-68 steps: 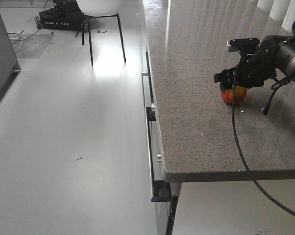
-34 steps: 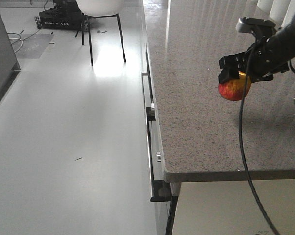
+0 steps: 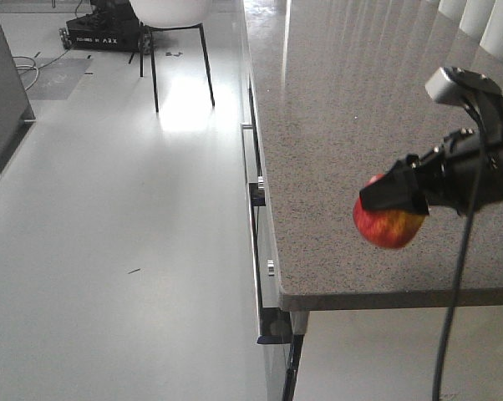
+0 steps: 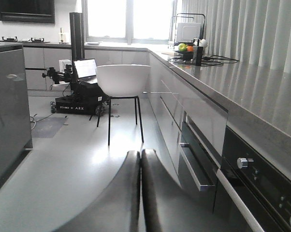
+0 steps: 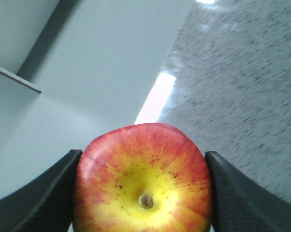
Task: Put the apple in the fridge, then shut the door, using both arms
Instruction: 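Lift the apple off the countertop with the right gripper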
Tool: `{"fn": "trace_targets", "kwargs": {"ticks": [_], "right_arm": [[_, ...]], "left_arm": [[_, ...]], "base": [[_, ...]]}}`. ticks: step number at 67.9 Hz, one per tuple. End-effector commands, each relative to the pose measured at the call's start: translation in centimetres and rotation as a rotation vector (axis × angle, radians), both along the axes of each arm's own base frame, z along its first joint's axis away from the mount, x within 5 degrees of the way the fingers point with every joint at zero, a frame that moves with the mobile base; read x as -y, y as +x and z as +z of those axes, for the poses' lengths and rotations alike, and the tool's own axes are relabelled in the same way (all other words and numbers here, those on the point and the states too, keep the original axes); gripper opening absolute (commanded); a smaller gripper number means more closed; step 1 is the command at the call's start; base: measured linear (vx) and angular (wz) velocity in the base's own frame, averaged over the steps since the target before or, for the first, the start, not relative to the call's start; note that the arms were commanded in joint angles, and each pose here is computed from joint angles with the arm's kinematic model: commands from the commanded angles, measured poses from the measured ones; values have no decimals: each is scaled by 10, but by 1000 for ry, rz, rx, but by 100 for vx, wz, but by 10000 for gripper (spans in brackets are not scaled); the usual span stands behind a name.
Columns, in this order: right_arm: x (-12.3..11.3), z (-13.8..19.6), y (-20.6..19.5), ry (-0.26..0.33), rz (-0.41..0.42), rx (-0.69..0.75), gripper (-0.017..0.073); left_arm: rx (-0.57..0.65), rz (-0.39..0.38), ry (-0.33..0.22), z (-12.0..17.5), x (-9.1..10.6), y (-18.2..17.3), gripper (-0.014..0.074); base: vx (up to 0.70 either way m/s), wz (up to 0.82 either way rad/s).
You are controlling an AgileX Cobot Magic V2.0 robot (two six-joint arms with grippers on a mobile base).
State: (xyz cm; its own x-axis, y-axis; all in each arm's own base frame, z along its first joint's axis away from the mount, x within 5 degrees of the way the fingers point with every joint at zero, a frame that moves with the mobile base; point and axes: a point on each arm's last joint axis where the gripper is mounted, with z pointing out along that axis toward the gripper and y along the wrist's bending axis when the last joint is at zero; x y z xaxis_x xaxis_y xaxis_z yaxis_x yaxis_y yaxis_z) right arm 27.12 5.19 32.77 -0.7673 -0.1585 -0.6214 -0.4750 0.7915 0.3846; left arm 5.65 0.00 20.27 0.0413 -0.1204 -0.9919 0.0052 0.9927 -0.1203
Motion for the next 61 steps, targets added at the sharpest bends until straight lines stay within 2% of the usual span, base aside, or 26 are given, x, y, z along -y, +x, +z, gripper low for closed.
{"fn": "trace_targets", "kwargs": {"ticks": [1,12,22,40,46,61], "right_arm": [[-6,20,-27,77,27,87,196],[-11,13,-64,139,69,67,196],[-16,4,-92,143,121,78,196],[-36,-12,-147,124,326,54,196],[-36,-14,-161,131,349,70,196],[-30,-7,-207,141,392,224,196]], "left_arm": [[79,2,-5,4,0,-1,-6],[79,2,-5,4,0,-1,-6],[79,2,-5,4,0,-1,-6],[79,2,-5,4,0,-1,-6],[79,2,-5,4,0,-1,-6],[79,2,-5,4,0,-1,-6]], "base": [[0,0],[0,0],[0,0],[0,0],[0,0],[0,0]]}}
